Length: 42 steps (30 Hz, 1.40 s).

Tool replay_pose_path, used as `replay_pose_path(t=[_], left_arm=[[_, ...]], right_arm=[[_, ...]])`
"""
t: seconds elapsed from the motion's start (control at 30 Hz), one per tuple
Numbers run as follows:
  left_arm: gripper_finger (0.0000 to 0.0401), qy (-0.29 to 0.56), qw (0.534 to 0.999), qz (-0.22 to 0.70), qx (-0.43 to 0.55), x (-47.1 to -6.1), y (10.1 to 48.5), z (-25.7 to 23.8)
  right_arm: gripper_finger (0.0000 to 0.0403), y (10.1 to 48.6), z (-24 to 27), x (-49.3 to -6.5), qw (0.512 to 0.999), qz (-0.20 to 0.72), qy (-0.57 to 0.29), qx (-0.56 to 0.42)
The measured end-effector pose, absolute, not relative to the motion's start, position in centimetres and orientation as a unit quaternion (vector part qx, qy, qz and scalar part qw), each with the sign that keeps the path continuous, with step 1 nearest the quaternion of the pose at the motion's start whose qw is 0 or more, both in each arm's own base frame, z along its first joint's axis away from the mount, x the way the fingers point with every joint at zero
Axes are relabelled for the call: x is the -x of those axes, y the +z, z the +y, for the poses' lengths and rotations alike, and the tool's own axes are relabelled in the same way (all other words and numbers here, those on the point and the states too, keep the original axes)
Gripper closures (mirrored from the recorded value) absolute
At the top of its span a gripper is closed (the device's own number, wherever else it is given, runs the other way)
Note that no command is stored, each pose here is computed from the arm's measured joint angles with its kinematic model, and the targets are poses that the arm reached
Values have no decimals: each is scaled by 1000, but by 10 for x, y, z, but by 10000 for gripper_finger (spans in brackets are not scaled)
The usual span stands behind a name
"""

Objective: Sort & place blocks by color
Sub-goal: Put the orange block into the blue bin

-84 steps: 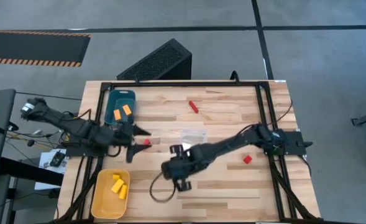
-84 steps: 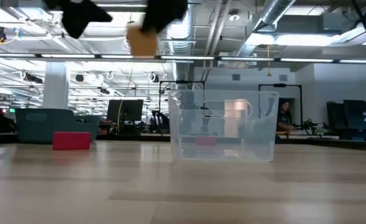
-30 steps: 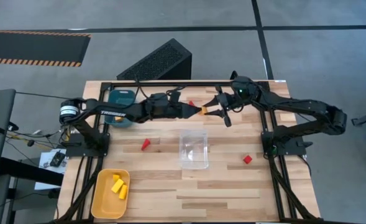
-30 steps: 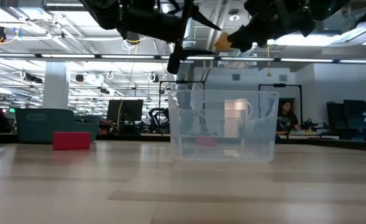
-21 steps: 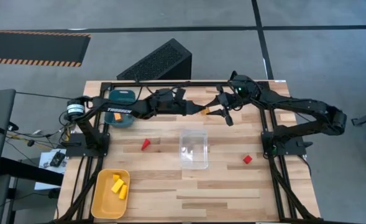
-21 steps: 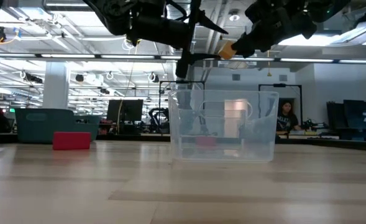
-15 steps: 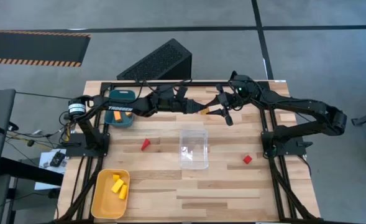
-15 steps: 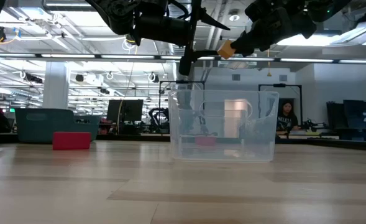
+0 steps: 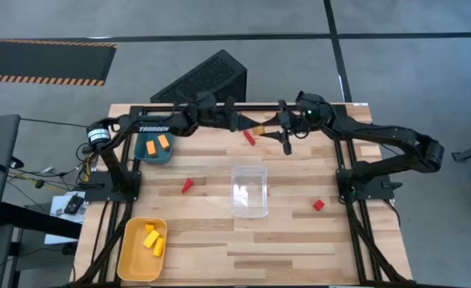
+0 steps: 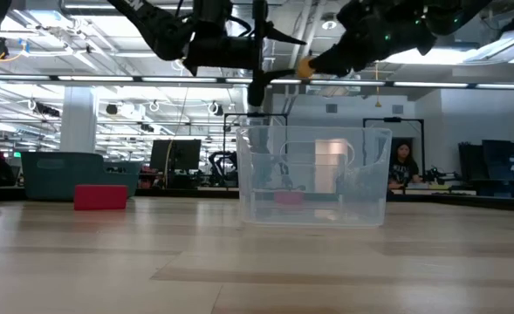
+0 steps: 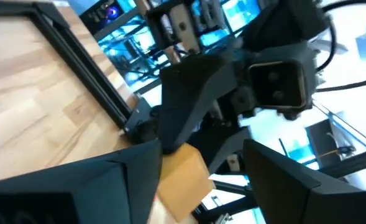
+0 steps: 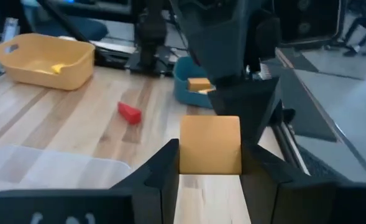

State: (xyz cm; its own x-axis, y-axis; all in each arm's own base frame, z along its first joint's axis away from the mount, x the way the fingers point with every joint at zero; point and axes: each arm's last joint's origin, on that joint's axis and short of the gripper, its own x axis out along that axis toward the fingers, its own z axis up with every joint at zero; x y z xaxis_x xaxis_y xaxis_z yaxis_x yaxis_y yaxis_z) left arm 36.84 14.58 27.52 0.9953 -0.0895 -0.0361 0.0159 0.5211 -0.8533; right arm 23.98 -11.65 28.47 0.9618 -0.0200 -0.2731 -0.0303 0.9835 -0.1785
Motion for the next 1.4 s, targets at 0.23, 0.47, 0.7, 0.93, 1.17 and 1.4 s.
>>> replay_pose_path(t=[0.23, 0.47, 0.7, 0.93, 1.17, 1.4], left_arm=[[216, -45, 887, 26, 459, -364, 279, 155], [185, -66, 871, 89, 478, -361, 269, 156], [145, 5, 857, 96, 506, -353, 264, 169], [117, 47, 859, 88, 503, -352, 261, 173], [117, 37, 869, 88, 485, -357, 263, 165], [141, 52, 881, 83, 463, -364, 270, 159]], right_arm=[[259, 268, -117, -254, 984, 161, 7, 74], [251, 265, -111, -259, 980, 177, -26, 84], [254, 271, -116, -258, 969, 195, -58, 142], [249, 279, -118, -261, 962, 188, -63, 186], [250, 283, -120, -261, 960, 186, -67, 198], [249, 283, -120, -262, 960, 183, -65, 203]])
